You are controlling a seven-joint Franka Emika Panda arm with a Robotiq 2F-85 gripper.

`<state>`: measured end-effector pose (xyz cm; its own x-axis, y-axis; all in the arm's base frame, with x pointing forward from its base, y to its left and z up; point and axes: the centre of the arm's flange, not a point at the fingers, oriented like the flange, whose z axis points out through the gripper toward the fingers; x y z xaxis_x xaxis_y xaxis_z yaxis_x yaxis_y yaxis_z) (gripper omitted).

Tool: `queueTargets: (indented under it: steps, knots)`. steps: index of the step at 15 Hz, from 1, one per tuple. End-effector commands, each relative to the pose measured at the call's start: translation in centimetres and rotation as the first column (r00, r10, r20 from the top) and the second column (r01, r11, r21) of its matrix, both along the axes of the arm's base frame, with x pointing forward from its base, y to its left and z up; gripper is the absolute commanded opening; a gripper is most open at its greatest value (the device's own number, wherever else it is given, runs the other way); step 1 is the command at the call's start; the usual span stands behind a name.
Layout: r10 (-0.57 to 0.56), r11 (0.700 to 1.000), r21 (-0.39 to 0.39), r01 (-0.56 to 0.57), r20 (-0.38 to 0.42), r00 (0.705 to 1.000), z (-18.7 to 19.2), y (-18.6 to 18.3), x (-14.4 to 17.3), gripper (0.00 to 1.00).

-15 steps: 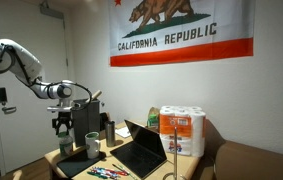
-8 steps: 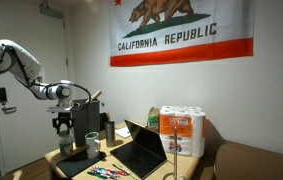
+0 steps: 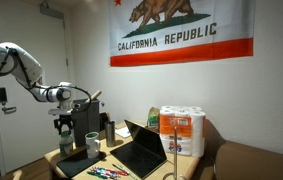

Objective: Pick up the green lid from the table and place it on top of the jar on the left, place the jar inside the grey bin

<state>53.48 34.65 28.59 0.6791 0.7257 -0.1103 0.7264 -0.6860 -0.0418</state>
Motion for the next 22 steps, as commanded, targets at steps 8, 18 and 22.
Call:
queueTargets:
  steps: [8, 18, 22]
  knots:
    - [0.005, 0.999, 0.031, -0.007, 0.063, 0.998, -0.30, 0.16, -0.12, 0.40]
    - [-0.010, 0.998, 0.056, 0.005, 0.096, 0.995, -0.07, -0.28, 0.00, 0.40]
    - [-0.003, 0.999, 0.038, 0.000, 0.078, 0.997, -0.56, -0.37, -0.18, 0.40]
